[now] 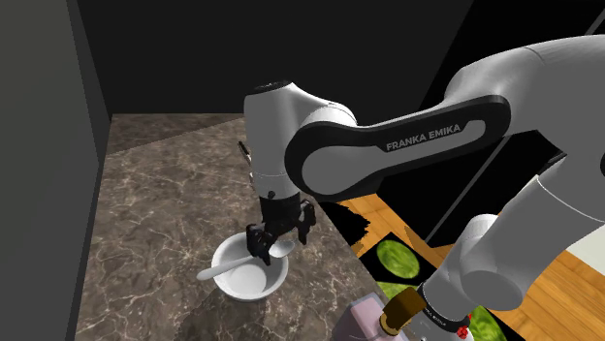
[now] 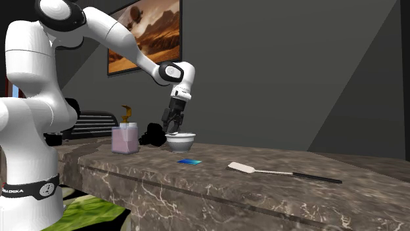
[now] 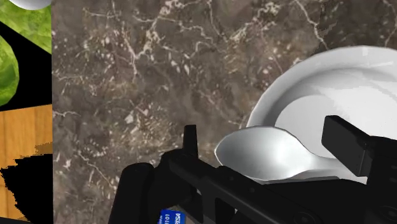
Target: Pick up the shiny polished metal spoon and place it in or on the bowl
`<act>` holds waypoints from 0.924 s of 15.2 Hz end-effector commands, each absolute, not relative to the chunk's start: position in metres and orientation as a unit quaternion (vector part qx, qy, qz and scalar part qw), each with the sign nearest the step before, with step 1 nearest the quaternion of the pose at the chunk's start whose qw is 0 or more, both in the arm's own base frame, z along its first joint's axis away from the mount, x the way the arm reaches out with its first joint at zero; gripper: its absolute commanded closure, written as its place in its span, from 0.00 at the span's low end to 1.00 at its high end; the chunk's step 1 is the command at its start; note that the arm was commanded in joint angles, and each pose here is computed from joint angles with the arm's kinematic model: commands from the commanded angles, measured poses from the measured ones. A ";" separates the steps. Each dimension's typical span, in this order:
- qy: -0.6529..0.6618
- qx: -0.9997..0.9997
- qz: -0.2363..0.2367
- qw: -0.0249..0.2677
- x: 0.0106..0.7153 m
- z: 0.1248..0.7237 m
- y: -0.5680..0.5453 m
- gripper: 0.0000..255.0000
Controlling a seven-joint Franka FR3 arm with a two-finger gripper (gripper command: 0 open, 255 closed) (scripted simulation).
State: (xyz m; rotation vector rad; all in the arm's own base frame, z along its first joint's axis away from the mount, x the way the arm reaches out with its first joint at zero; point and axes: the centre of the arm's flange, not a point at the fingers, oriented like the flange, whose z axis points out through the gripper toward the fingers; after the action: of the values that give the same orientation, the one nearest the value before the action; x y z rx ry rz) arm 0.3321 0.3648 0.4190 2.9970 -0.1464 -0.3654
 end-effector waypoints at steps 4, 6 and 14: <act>-0.048 0.990 -0.121 0.059 0.339 0.444 0.368 0.00; -0.048 0.990 -0.121 0.059 0.344 0.467 0.370 0.00; -0.048 0.990 -0.121 0.059 0.344 0.467 0.370 0.00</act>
State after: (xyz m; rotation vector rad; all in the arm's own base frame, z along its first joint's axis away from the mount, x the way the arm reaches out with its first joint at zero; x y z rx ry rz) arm 0.3443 0.3701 0.4672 2.9970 -0.1464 -0.3653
